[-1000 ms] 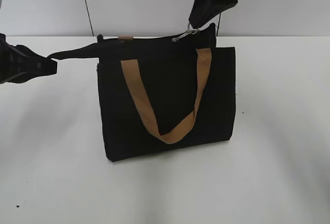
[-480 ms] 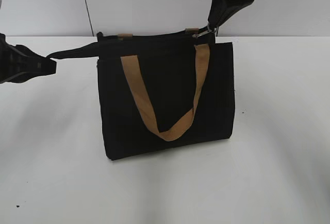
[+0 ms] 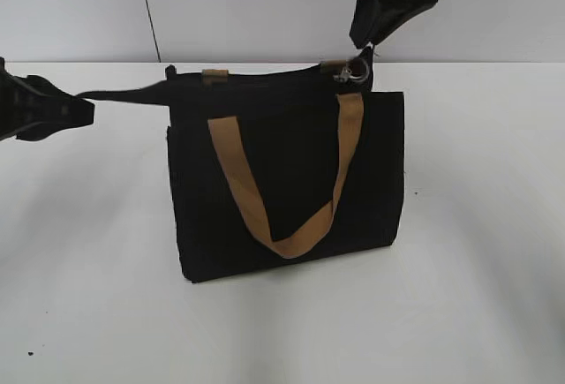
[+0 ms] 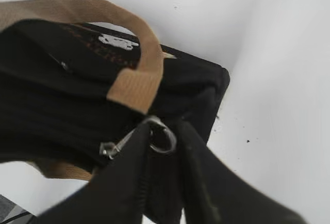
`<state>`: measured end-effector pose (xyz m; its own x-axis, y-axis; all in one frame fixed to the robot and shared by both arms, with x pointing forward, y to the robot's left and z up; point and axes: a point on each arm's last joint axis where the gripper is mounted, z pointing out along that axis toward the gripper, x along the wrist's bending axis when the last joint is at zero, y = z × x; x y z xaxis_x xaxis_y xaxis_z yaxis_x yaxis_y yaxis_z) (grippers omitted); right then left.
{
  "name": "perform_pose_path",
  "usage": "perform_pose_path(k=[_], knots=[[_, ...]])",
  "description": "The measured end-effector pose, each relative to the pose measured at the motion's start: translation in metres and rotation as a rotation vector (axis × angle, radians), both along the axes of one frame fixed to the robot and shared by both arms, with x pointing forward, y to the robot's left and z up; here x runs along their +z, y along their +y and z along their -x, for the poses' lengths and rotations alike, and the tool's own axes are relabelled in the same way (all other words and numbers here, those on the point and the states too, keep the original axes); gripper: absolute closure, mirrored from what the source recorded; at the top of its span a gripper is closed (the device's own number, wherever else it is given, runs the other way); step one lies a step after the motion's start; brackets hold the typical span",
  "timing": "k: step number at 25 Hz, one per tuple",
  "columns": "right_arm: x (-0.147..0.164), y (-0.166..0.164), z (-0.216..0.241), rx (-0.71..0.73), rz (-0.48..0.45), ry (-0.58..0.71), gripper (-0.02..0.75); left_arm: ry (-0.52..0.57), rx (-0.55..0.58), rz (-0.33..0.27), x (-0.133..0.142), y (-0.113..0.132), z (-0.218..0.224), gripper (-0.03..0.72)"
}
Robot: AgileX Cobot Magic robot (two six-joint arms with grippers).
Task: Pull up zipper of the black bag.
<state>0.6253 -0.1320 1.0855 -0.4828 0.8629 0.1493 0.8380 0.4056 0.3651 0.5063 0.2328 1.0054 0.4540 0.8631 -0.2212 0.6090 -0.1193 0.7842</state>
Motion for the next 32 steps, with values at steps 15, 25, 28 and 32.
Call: perform_pose_path(k=[15, 25, 28, 32], knots=[[0.049, -0.014, 0.023, -0.022, 0.055, -0.151, 0.188, 0.015, 0.119, 0.007, 0.0, 0.005, -0.004, 0.1], [0.103, -0.006, 0.068, 0.009, 0.092, -0.326, 0.212, -0.131, 0.191, -0.14, 0.011, -0.035, 0.006, 0.116], [0.114, -0.011, 0.077, 0.0, 0.098, -0.366, 0.213, -0.171, 0.233, -0.223, 0.009, -0.033, 0.004, 0.146], [0.126, -0.018, 0.085, -0.017, 0.101, -0.405, 0.213, -0.118, 0.291, -0.395, -0.008, -0.022, -0.002, 0.17]])
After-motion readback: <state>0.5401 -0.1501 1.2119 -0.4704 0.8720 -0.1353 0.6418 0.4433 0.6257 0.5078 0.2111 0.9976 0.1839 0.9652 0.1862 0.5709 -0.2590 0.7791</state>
